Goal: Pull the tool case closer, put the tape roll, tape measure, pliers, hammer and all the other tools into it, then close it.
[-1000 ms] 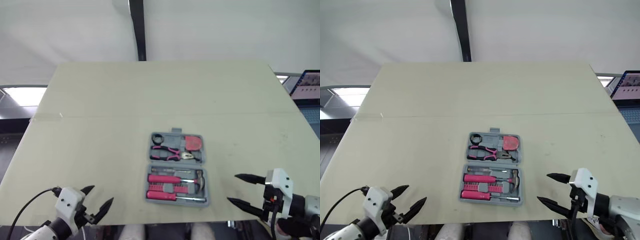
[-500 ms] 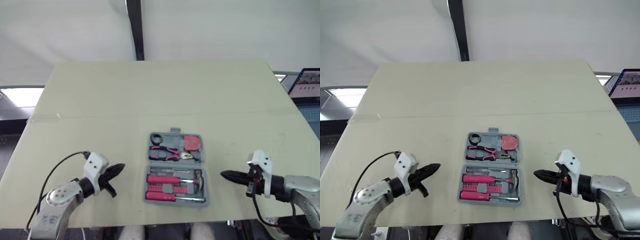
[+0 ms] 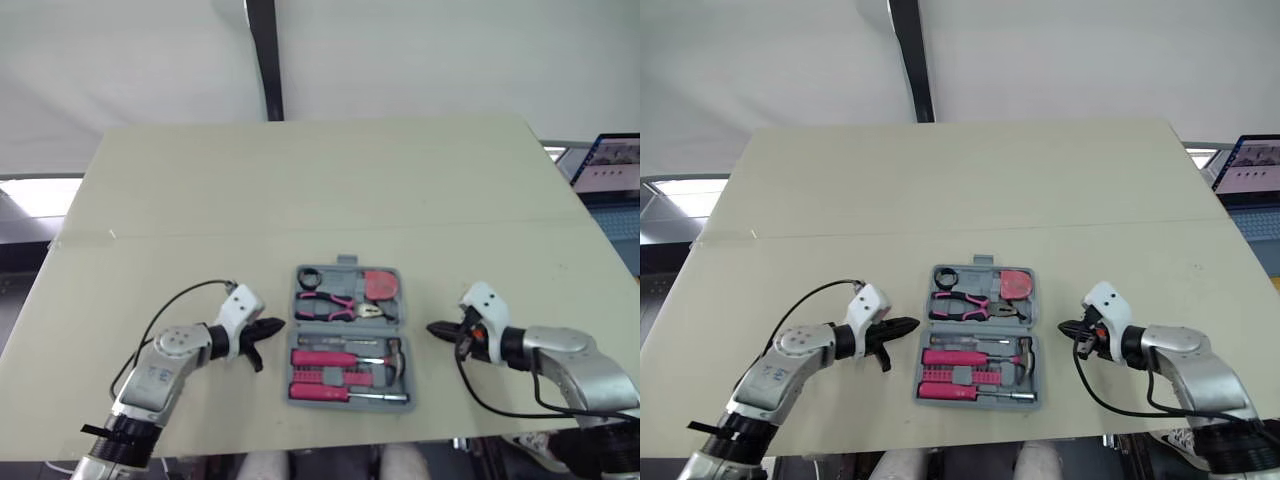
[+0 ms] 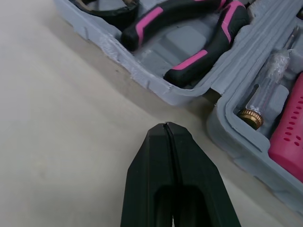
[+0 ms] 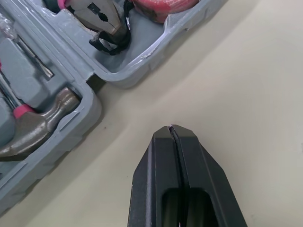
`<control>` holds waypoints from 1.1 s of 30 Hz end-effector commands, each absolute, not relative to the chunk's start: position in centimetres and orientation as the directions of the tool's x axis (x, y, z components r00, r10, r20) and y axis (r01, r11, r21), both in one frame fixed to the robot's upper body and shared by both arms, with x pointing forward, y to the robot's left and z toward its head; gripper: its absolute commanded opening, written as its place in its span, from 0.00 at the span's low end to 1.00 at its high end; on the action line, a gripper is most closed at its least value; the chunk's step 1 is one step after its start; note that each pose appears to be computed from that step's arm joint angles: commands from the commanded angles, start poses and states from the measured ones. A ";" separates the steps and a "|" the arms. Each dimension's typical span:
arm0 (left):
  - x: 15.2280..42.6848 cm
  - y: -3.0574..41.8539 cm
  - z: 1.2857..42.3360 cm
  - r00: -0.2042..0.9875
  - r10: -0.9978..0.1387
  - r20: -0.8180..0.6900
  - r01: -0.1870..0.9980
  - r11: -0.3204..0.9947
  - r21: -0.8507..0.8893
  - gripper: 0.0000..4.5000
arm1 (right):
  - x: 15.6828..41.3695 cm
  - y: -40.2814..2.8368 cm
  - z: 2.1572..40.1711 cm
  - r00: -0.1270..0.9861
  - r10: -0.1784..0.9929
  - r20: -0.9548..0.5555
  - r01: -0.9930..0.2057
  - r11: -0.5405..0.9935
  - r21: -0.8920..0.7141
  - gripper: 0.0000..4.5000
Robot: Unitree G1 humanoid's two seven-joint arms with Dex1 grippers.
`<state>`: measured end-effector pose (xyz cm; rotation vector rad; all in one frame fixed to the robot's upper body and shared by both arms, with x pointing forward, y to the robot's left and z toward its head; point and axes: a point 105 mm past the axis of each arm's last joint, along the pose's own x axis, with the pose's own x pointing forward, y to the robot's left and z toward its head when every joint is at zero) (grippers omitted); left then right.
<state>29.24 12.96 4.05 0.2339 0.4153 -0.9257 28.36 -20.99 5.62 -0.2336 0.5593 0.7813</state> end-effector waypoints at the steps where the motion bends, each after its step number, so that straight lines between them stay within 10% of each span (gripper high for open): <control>1: 29.3 12.3 3.8 0.511 -0.734 -0.448 0.829 0.559 0.031 0.01 | 28.7 -20.8 5.9 0.584 0.586 -0.562 -0.723 0.690 -0.031 0.00; 33: 26.8 9.9 3.6 0.478 -0.748 -0.461 0.848 0.529 0.022 0.01 | 27.4 -16.0 5.8 0.375 0.709 -0.598 -0.867 0.497 0.046 0.00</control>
